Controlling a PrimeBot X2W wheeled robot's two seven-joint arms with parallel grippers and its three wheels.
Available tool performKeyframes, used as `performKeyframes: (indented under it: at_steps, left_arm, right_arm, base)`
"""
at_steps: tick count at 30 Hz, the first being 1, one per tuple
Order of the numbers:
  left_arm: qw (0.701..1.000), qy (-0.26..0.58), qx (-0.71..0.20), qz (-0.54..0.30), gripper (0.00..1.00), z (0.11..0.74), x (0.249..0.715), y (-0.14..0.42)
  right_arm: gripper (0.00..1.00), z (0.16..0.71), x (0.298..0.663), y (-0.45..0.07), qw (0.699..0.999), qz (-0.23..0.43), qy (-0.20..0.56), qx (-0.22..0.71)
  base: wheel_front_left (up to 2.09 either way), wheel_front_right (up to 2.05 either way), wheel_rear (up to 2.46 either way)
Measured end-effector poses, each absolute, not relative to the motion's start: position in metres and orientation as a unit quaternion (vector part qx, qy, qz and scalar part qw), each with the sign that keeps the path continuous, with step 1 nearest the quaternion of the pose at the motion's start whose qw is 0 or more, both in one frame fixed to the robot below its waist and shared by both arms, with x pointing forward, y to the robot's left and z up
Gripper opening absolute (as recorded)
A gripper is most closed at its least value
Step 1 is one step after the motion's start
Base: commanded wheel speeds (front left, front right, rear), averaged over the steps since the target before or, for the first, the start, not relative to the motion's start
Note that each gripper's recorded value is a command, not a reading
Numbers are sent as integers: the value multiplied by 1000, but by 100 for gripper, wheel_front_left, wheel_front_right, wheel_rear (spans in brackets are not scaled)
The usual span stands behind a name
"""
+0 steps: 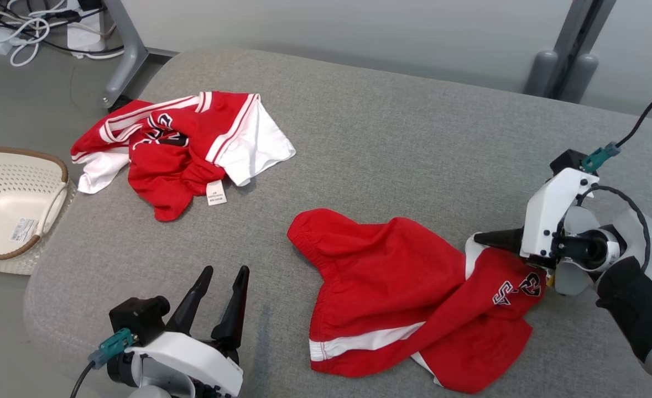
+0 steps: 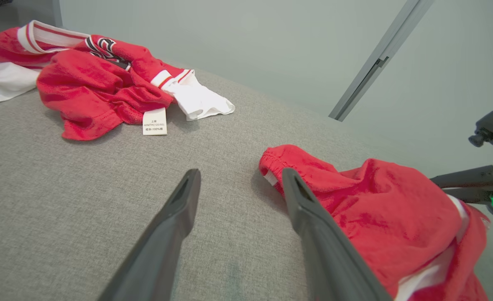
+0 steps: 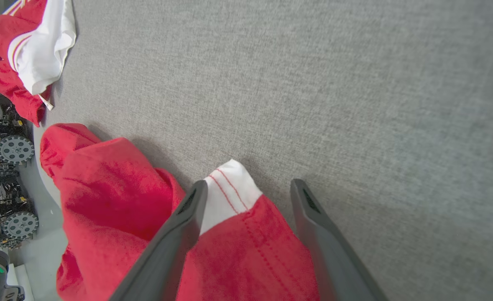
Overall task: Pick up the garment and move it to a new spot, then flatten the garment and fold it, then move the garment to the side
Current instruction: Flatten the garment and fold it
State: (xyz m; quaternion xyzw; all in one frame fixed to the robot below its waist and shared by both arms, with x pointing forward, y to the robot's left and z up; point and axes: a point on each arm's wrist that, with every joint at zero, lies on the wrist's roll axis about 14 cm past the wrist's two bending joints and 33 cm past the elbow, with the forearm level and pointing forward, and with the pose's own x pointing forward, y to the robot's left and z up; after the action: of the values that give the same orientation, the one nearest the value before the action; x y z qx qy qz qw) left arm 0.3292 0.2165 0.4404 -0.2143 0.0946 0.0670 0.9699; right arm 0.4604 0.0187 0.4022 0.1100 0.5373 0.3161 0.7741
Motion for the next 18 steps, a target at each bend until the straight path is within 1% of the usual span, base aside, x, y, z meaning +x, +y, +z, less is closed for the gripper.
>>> performKeyframes:
  at_steps: [3,8,9,10,11,18]
  left_arm:
    - [969,99,-215,77,100,436,326,221]
    - [966,103,-218,86,100,431,322,223]
    - [966,103,-218,86,100,431,322,223]
    - [966,104,-219,87,100,431,322,224]
    - [966,105,-218,88,100,430,322,224]
    - [967,104,-217,82,100,430,325,222]
  right_arm:
    - [100,387,453,20,759,314,564,89]
    - [100,380,451,25,752,316,573,80]
    - [70,380,451,25,752,316,573,80]
    - [26,379,451,25,751,317,575,78]
    - [0,379,451,26,749,317,576,77]
    - [0,388,445,35,751,335,563,85]
  base:
    - [0,0,0]
    - [0,0,0]
    - [0,0,0]
    - [0,0,0]
    - [0,0,0]
    - [0,0,0]
